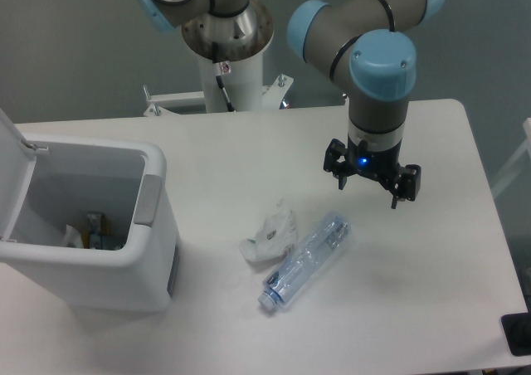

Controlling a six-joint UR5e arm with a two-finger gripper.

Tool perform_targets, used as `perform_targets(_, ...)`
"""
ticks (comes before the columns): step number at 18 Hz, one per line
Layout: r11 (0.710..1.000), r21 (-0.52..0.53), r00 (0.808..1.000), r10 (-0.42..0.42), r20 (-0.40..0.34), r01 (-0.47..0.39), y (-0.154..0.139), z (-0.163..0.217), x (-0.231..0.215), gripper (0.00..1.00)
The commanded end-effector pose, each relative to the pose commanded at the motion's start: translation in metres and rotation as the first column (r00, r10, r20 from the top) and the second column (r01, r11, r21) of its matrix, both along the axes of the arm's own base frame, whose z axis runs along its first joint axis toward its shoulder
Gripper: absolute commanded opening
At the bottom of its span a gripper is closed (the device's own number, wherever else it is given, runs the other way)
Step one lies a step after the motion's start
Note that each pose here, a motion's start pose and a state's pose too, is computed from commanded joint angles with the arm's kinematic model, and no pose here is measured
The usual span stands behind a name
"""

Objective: Place the trash in the trash can
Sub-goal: 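Move the gripper over the crumpled white tissue and lower onto it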

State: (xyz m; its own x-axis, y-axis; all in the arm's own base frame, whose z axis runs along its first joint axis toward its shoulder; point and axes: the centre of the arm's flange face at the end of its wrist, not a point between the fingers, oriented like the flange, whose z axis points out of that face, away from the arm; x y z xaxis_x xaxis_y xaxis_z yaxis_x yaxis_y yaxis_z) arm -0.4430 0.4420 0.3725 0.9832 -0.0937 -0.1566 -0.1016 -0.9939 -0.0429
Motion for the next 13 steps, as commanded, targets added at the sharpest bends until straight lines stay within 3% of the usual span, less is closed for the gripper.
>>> perform_targets(7,0.998,0.012,0.998,0.054,0.030,-0.054,0.037,-0.012,0.046,1.00)
perform_targets(13,1.000,-0.009,0.998,0.012,0.057,-0.011,0.044,-0.065,0.105,1.00)
